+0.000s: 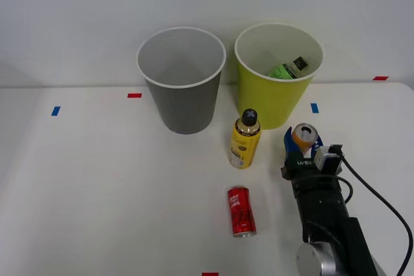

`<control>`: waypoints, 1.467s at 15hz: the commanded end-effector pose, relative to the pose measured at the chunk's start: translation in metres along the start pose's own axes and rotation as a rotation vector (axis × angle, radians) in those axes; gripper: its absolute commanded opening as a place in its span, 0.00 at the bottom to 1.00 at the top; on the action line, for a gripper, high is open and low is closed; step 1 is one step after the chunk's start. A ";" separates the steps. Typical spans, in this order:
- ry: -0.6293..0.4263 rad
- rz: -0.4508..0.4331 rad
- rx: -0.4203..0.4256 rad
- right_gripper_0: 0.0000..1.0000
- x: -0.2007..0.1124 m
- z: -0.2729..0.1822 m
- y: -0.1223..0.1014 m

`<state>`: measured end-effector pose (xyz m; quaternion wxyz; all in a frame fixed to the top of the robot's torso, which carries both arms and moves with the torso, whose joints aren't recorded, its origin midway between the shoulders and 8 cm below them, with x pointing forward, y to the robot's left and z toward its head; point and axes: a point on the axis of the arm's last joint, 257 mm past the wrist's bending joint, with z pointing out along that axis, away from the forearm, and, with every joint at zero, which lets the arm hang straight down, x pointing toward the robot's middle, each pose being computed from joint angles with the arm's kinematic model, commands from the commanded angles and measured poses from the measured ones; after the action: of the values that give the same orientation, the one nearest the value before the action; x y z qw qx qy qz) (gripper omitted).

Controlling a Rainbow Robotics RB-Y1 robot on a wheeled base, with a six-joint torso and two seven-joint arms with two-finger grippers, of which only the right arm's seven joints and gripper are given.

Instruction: Put cans in the gray bin, plastic bottles in the light green bin

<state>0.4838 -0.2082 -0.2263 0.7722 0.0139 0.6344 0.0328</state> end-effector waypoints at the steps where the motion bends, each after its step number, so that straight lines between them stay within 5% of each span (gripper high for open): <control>1: 0.000 0.000 0.013 0.00 0.001 -0.002 -0.003; 12: -0.065 -0.078 0.055 0.00 -0.027 -0.053 -0.035; 17: -0.023 0.057 -0.050 0.00 -0.098 -0.057 -0.026; 22: -0.117 0.255 -0.152 0.00 -0.160 -0.046 -0.008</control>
<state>0.4078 -0.2321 -0.0959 0.7908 0.0347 0.5909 0.1559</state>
